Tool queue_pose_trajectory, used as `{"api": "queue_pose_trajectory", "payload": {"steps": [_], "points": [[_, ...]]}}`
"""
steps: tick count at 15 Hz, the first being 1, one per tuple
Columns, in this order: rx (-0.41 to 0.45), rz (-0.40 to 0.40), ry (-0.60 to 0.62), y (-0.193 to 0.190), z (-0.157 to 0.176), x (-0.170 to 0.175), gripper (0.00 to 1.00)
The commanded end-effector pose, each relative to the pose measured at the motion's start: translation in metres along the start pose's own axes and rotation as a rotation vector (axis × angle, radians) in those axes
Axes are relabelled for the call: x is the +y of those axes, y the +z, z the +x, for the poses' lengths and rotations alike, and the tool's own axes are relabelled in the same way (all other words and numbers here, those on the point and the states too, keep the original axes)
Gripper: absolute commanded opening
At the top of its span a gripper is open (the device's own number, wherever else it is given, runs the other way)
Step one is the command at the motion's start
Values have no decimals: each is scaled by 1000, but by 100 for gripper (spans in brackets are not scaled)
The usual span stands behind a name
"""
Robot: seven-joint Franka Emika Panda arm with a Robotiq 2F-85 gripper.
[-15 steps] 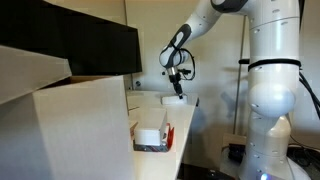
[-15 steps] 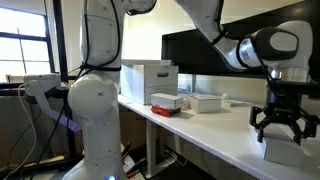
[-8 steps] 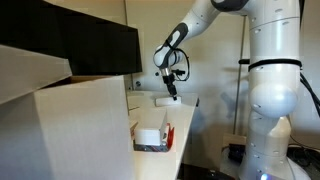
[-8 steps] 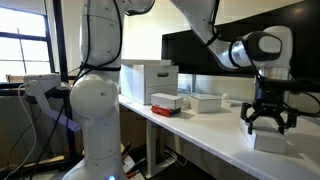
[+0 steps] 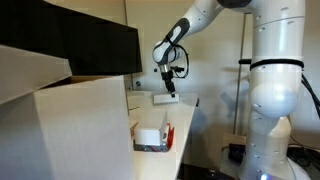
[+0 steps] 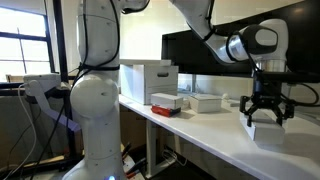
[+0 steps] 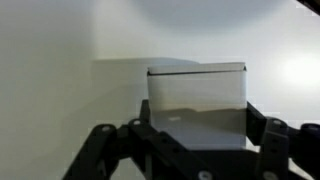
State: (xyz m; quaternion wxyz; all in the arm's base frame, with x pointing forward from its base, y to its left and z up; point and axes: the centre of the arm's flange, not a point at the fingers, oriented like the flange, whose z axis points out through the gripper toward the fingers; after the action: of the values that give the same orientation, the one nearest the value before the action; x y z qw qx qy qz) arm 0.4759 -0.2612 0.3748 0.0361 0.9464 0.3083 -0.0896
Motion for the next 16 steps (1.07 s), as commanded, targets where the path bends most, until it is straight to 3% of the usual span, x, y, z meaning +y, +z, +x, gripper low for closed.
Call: {"api": "queue_pose_trajectory", "payload": {"steps": [1, 8, 16], "points": [[8, -15, 14, -22, -9, -20, 59], [-68, -4, -16, -63, -6, -47, 59], [-35, -60, -28, -109, -7, -70, 59]]}}
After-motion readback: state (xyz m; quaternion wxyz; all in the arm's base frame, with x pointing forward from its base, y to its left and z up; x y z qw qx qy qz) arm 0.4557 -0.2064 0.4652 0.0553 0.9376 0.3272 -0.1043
